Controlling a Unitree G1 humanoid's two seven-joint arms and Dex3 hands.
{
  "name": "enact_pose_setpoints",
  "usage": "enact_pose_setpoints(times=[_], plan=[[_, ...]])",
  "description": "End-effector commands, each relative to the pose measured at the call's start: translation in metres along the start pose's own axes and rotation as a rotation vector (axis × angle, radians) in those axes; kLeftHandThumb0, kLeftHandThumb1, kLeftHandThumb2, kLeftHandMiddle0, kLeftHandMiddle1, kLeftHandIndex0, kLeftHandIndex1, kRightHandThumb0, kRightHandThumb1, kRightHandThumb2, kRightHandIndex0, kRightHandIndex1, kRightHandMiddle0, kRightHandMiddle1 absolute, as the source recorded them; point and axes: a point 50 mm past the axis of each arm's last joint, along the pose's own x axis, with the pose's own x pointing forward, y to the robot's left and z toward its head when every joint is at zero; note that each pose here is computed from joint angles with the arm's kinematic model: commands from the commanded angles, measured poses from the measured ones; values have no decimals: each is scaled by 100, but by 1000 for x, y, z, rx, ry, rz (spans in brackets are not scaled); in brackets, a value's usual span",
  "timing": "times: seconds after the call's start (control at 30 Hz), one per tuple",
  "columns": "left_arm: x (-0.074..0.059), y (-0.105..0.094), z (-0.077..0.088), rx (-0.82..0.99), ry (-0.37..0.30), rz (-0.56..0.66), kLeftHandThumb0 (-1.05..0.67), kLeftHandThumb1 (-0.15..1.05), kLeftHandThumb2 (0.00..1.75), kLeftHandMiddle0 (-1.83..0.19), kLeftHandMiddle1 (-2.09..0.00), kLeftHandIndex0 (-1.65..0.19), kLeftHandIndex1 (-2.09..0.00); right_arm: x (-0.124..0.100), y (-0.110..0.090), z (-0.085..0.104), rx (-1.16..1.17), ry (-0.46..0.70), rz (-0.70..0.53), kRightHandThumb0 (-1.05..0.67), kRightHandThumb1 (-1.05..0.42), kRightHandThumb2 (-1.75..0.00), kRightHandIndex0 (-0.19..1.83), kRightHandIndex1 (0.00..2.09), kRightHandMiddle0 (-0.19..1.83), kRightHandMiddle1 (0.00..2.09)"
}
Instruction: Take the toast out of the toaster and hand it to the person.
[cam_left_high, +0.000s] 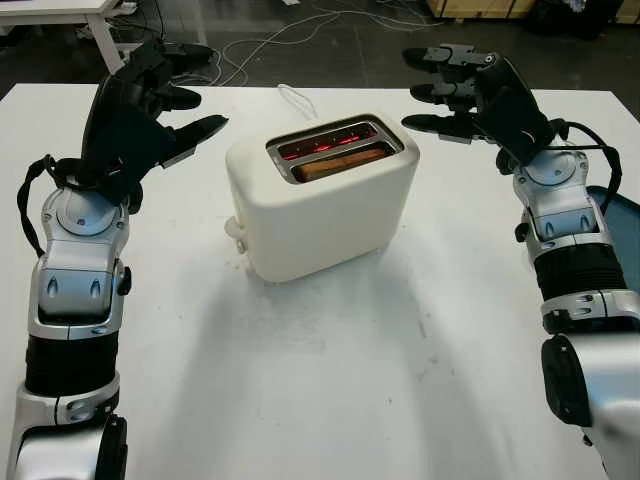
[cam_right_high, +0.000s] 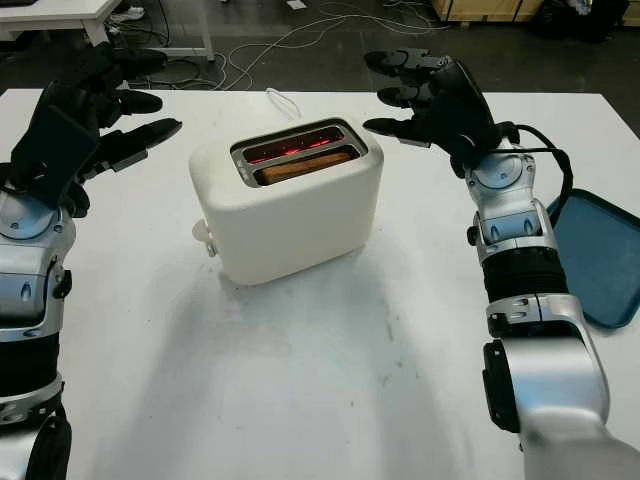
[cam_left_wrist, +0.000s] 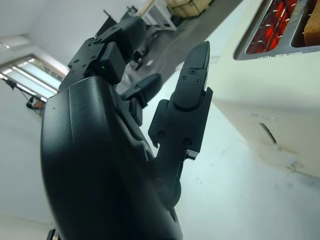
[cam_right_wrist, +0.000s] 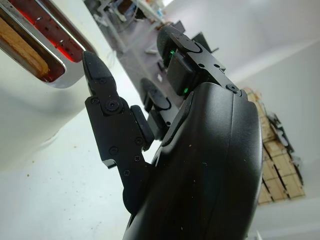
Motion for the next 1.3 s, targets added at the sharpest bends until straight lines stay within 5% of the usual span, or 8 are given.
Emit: enact_pose_setpoints(times=[0.0,1.27], plan=[[0,2,2,-2,1,14,-29,91,1,-32,-102,-38,-65,0,-3,4,-9,-26,-13,-34,-79,0,74,5,66,1],[0,3,-1,-21,-34,65,-22,91,1,-30,-95,-38,-55,-1,-3,3,-18,-23,-12,-33,-79,0,75,3,66,0]])
